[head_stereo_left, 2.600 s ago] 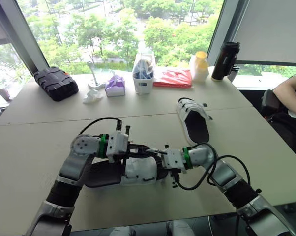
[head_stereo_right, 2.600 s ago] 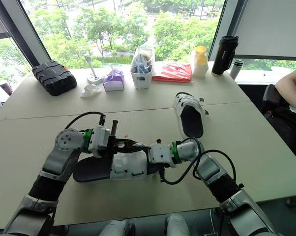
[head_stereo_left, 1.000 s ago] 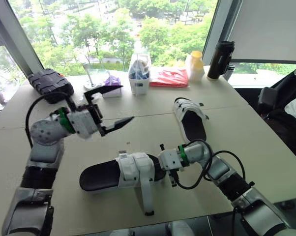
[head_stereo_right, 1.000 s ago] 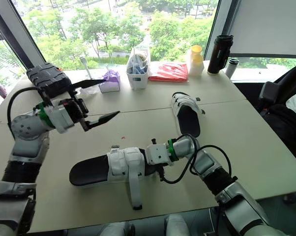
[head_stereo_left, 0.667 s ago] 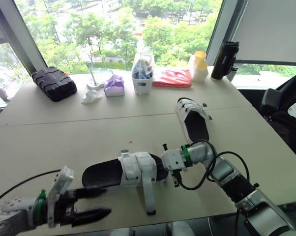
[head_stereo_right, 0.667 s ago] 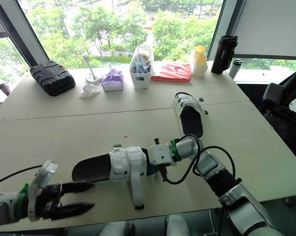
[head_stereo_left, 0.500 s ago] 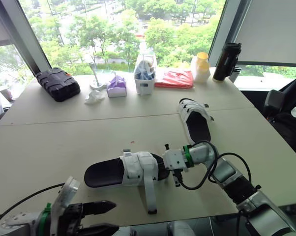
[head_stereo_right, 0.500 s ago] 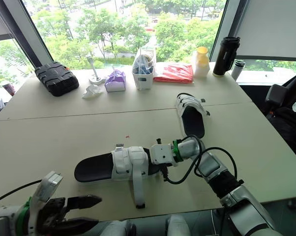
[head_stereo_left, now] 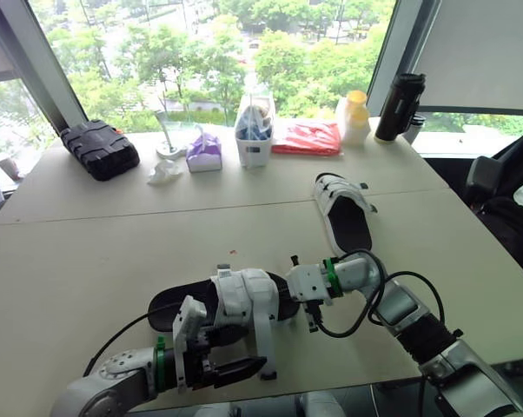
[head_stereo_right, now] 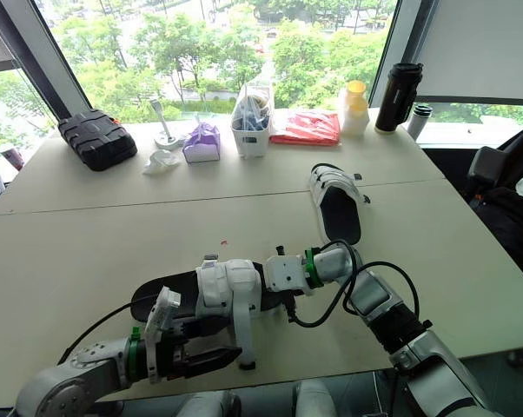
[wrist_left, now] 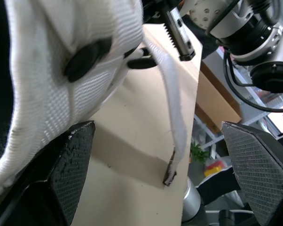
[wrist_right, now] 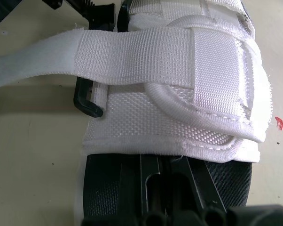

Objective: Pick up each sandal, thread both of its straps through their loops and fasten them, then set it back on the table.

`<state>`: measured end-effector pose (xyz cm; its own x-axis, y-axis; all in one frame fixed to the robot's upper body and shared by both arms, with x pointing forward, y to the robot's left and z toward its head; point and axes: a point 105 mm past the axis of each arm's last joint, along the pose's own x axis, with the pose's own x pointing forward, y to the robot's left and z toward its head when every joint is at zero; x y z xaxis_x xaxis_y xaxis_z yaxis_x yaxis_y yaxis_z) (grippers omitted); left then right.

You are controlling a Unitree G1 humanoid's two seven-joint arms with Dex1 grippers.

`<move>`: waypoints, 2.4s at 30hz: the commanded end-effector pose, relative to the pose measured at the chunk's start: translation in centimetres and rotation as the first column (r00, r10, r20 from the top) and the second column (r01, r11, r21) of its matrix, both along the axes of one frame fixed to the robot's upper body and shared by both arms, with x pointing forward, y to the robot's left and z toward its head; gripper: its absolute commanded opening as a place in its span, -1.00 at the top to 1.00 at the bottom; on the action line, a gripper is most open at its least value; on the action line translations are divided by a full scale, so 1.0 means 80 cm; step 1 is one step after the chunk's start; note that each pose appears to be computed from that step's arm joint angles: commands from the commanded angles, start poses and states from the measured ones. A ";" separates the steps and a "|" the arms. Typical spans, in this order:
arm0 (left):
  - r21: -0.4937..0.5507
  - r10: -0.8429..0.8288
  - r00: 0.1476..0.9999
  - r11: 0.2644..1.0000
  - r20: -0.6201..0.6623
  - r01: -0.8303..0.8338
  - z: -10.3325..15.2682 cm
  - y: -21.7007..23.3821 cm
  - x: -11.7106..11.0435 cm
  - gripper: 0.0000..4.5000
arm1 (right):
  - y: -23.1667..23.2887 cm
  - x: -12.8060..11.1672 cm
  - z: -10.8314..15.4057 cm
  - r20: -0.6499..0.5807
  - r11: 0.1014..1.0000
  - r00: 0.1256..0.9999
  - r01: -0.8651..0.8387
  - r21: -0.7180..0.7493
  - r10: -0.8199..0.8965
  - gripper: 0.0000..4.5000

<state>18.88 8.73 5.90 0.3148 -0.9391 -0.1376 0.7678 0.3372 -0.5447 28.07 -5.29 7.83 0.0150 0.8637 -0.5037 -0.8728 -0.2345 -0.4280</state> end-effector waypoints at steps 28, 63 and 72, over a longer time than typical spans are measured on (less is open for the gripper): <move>-0.126 -0.052 0.999 0.991 -0.012 0.050 0.010 -0.043 0.004 0.20 | -0.023 -0.015 -0.047 -0.084 0.986 0.996 -0.005 -0.167 -0.009 1.00; -0.270 -0.081 0.996 0.960 -0.034 0.069 0.108 0.043 0.086 0.98 | -0.020 -0.008 -0.049 -0.051 0.986 0.998 0.013 -0.166 -0.021 1.00; -0.376 -0.081 0.996 0.924 -0.024 0.067 0.123 -0.011 0.105 0.98 | -0.018 -0.006 -0.049 -0.047 0.987 0.999 0.018 -0.162 -0.026 1.00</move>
<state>27.43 8.11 15.20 0.2510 -0.9449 0.2100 0.7419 0.0484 -0.6688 27.96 -4.98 7.88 0.0177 0.8565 -0.5158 -0.8445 -0.2633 -0.4663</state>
